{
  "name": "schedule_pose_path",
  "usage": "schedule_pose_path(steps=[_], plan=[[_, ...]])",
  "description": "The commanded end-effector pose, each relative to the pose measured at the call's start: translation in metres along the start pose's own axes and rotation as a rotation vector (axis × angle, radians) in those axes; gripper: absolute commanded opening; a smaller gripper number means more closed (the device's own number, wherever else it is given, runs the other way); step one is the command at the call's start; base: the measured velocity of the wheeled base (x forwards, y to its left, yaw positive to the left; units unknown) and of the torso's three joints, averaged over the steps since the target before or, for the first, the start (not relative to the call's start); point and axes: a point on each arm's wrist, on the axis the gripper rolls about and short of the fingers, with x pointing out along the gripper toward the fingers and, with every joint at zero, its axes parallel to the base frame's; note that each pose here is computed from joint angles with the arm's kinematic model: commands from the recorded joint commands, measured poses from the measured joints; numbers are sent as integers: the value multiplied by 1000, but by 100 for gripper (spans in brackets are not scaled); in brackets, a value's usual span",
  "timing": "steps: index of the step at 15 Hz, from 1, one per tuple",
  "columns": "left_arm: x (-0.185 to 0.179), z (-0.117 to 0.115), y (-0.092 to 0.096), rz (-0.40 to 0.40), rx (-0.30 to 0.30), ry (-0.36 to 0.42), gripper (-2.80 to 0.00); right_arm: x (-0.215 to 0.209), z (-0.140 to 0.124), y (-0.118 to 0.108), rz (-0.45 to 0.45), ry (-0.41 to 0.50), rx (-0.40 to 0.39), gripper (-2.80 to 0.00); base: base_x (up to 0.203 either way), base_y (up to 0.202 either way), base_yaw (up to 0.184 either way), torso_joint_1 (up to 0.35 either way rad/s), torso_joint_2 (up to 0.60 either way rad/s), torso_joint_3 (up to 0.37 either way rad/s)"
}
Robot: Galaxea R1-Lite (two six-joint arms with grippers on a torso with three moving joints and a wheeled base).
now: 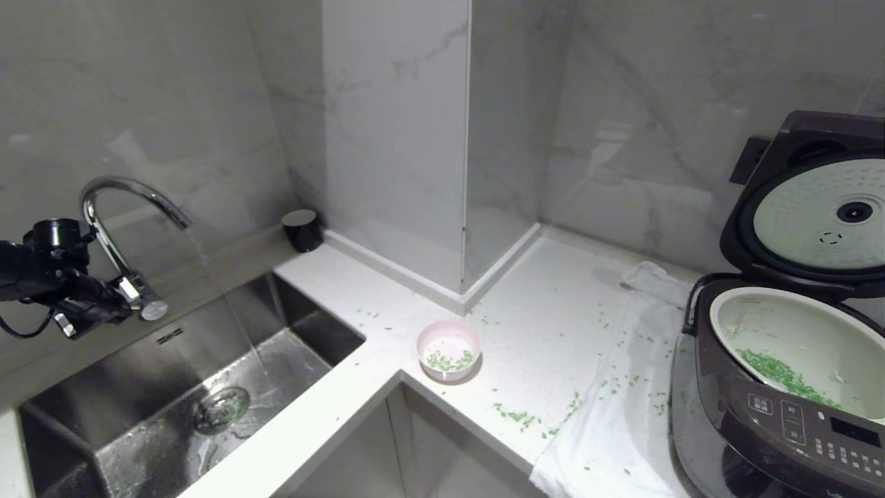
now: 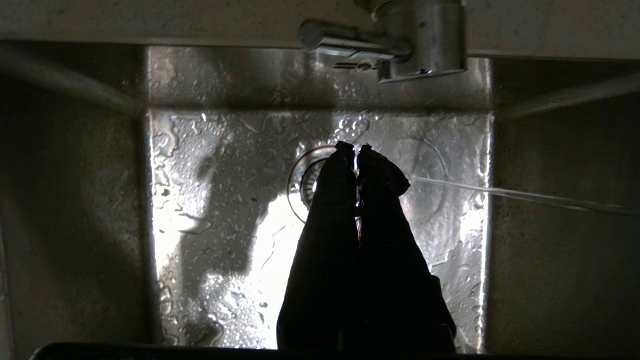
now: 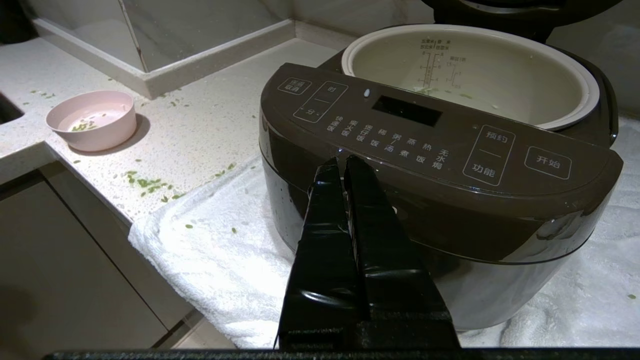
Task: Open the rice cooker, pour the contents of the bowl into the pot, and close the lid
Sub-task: Pick up the bowl on the table
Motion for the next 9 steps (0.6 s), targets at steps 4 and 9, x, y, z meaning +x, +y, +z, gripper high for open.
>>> schedule_pose_path(steps=[4,9], plan=[[12,5,0,2,17,-23,-280,0,0,0,0,1,-1,-280,0,0,0,0,0,0],[23,8,0,48,15,-57,-280,0,0,0,0,1,-1,-280,0,0,0,0,0,0]])
